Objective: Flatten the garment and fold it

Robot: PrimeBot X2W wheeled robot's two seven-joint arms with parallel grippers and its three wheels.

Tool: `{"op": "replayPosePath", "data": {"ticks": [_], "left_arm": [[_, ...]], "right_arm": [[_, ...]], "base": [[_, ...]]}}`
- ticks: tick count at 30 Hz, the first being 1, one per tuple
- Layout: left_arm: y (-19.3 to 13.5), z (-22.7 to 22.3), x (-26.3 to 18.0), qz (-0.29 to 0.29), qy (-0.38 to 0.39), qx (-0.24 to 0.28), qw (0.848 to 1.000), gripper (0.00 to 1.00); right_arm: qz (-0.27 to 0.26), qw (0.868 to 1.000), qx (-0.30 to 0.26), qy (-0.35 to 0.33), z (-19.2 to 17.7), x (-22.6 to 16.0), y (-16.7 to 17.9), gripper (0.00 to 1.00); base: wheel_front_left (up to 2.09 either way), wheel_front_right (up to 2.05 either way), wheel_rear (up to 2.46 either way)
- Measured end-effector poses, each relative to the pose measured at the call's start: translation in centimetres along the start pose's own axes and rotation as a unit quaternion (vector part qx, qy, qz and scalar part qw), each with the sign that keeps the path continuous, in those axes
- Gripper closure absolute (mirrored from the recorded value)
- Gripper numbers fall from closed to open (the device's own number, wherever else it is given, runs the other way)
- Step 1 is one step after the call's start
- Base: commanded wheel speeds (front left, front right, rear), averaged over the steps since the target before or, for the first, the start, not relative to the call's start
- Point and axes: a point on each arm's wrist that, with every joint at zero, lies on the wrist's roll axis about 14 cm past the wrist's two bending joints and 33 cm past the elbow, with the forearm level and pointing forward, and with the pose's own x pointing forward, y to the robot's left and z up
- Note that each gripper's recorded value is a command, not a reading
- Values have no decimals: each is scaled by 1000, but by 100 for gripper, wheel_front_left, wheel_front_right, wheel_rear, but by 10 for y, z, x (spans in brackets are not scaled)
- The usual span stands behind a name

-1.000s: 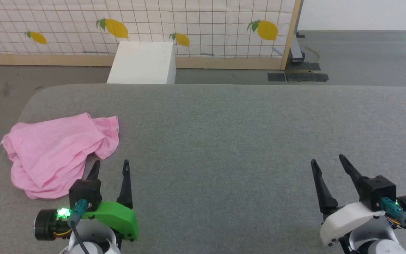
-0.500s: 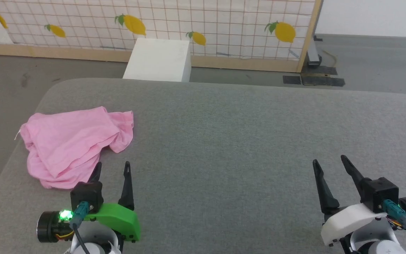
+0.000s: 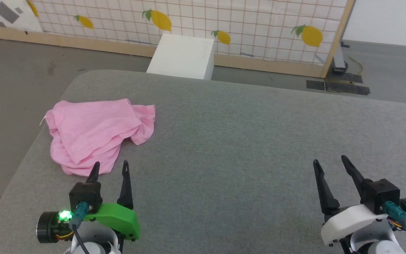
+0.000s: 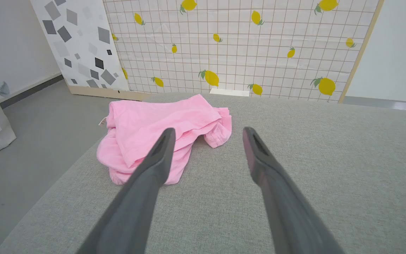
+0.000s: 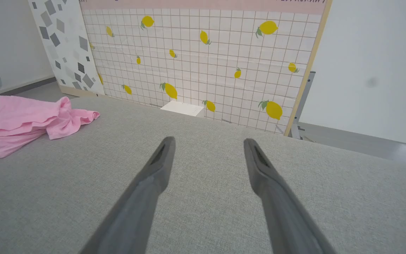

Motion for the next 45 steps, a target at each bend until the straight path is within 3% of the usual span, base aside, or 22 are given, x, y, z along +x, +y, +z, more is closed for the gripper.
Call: {"op": "replayPosePath", "data": {"ticks": [45], "left_arm": [[85, -4, -50, 149, -19, -17, 988, 0]], "right_arm": [[111, 993, 16, -37, 9, 46, 75, 0]], "base": [[0, 0, 0]]}}
